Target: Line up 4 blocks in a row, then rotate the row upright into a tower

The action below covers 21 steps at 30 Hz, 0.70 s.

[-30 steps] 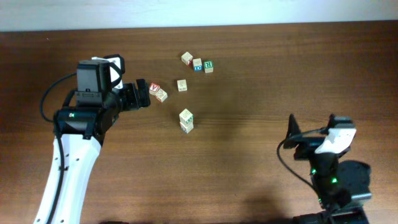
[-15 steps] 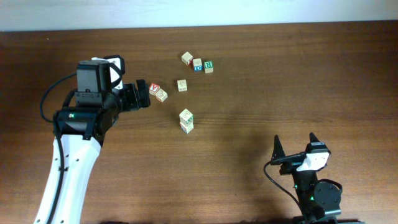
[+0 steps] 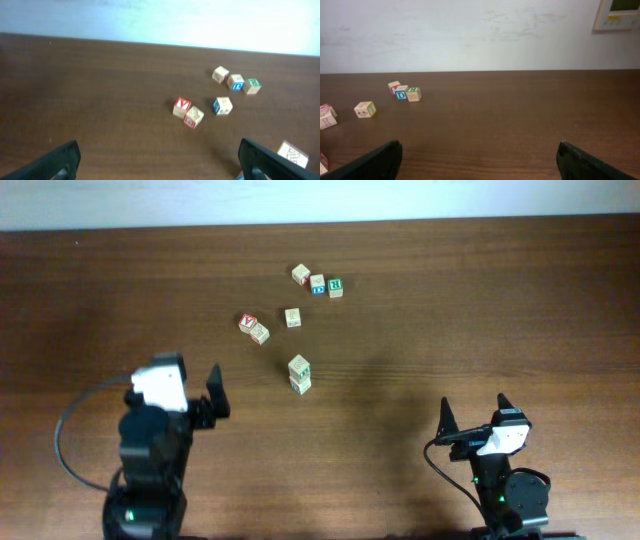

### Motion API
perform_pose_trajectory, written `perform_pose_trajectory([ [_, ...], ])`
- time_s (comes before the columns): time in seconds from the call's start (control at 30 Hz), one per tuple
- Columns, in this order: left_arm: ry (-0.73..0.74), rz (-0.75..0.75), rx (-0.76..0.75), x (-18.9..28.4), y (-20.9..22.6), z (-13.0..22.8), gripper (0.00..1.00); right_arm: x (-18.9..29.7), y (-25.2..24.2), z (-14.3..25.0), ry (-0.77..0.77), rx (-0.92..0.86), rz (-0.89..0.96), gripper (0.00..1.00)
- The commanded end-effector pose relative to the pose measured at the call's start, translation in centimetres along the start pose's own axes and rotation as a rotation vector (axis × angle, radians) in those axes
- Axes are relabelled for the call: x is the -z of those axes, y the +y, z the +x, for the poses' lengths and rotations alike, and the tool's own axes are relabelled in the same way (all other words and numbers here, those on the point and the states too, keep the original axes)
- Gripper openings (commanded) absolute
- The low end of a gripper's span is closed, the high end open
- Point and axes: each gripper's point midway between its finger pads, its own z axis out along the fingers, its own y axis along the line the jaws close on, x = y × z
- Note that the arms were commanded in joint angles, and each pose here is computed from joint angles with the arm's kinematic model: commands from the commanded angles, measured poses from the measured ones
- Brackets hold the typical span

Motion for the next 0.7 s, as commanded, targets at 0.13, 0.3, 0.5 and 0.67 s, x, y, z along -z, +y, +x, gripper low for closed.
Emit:
perform_pose_trajectory([
  [0.13,-0.217,0.022,-0.04,2.3,0.7,5.2,0.99,0.0,-0.1,0.3,0.004,-0.003,0.005,0.99],
  [0.3,-0.299,0.037,-0.2,2.5,0.1,6.9,0.99,0.0,-0.1,0.3,0.004,-0.003,0.005,0.99],
  [0.5,-0.299,0.035,-0.253,2.5,0.0,6.9,0.99,0.0,-0.1,0.3,0.004,-0.003,0.005,0.99],
  [0.67,-0.299,0.035,-0.253,2.5,0.0,6.9,0.99,0.0,-0.1,0.3,0.004,-0.003,0.005,0.99],
])
